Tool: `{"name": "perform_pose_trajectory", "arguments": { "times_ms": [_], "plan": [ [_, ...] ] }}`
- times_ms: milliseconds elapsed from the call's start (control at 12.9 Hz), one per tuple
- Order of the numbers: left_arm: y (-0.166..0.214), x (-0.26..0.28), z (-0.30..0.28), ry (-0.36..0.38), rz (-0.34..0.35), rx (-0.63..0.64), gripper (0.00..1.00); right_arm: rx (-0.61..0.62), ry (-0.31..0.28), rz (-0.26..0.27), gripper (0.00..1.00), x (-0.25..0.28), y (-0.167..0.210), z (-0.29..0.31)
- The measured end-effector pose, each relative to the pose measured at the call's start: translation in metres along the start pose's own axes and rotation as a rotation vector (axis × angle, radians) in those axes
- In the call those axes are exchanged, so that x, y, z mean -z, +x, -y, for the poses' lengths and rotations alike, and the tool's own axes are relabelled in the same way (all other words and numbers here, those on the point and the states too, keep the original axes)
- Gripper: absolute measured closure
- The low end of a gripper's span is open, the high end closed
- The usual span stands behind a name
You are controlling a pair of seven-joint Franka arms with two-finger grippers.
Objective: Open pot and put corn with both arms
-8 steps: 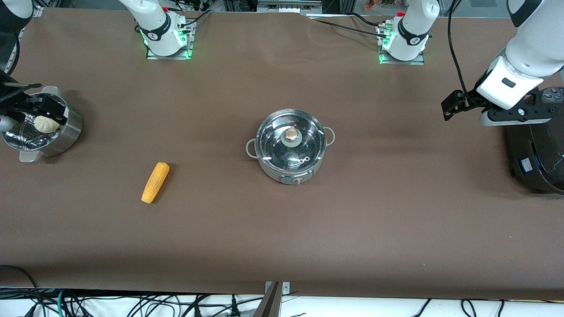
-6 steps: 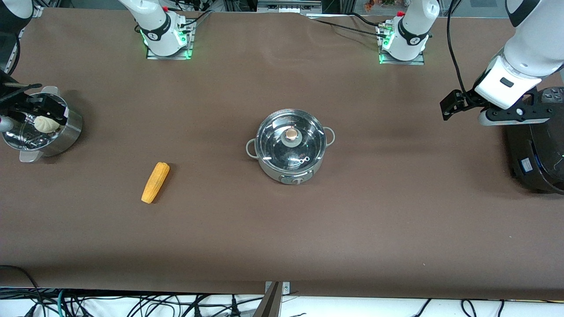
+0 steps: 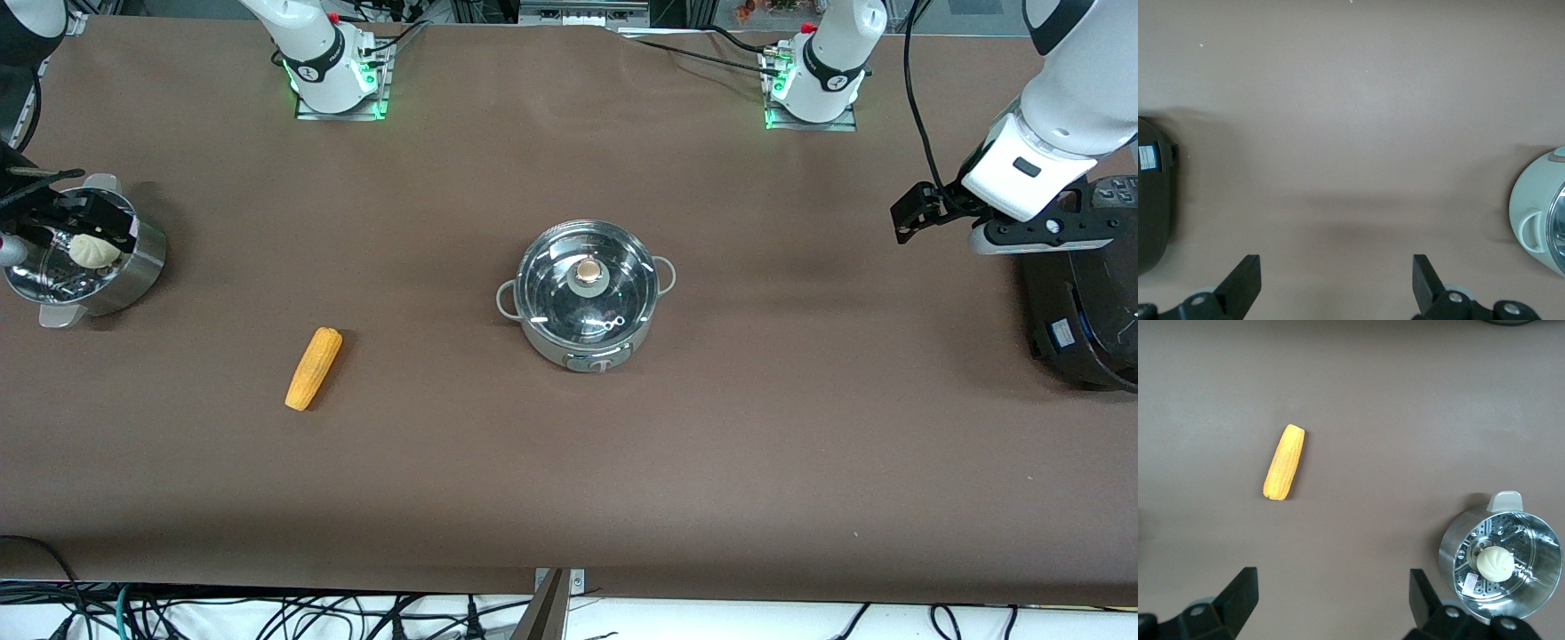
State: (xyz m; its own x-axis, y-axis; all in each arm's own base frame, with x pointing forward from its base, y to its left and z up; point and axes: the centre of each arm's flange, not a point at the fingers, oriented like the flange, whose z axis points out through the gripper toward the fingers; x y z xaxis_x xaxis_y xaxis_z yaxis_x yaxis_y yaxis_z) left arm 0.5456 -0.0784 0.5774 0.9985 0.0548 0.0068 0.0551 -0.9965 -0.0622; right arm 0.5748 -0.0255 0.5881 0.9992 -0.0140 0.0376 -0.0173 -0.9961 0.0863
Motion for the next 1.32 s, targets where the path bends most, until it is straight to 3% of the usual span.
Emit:
{"name": "perform_pose_trajectory", "arguments": {
  "times_ms": [1319],
  "plan": [
    [0.003,-0.012,-0.019,0.004,0.032,-0.033,0.00,0.000,0.001,0.013,0.00,-0.005,0.001,0.000]
  ]
}}
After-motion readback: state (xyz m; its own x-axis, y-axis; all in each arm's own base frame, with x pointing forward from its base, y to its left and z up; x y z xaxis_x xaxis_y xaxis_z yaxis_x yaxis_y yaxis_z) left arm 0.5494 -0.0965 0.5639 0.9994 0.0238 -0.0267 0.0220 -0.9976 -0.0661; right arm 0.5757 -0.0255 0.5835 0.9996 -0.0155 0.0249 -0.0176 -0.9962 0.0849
